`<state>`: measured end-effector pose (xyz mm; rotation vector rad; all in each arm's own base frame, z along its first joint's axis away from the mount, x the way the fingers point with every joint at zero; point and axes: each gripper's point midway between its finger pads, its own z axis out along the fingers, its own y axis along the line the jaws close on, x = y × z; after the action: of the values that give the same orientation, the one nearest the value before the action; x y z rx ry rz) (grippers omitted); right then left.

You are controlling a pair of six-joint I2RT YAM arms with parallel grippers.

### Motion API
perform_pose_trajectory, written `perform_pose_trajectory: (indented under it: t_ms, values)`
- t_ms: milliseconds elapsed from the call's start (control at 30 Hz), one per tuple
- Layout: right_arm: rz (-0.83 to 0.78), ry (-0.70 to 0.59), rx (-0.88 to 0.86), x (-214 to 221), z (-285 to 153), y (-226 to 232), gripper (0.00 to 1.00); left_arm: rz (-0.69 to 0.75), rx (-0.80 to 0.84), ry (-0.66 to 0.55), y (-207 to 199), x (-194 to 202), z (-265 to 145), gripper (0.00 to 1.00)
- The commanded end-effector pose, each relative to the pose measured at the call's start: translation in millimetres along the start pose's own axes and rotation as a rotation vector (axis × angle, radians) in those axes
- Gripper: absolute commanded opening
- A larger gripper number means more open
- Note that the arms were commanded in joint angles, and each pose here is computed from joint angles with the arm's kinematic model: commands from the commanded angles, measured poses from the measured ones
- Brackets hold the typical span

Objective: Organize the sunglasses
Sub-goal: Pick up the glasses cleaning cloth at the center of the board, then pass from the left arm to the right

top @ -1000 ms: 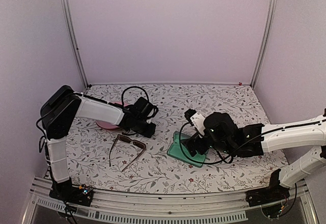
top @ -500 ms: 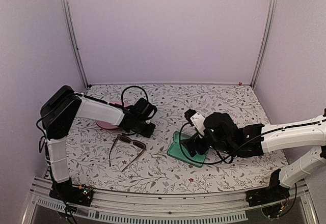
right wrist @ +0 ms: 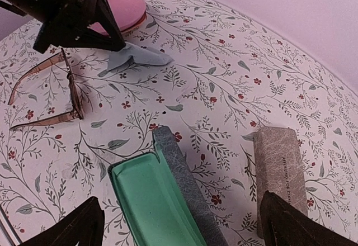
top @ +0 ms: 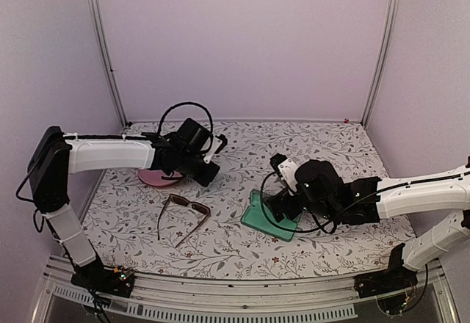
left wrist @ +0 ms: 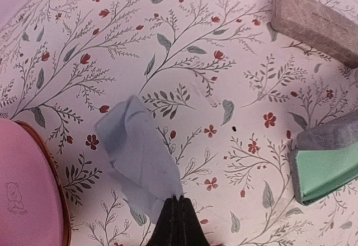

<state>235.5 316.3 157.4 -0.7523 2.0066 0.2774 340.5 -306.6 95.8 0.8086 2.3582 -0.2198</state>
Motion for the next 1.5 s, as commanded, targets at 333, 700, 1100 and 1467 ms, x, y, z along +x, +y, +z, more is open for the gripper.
perform_pose_trajectory:
  t_ms: [333,700,1100,1467]
  values:
    - [0.186,-0.053,-0.029,-14,-15,-30,0.99,0.155,0.499,-0.179,-88,-52,-133,0.00]
    - [0.242,-0.082,-0.067,-8,-32,-41,0.99,0.201,0.676,-0.087,-167,-9,-138,0.00]
    - [0.415,-0.148,-0.050,3,-71,-73,0.99,0.264,0.676,0.118,-215,76,-109,0.00]
    - [0.414,0.076,-0.300,54,-36,-13,0.97,0.092,0.548,0.274,-159,140,-74,0.00]
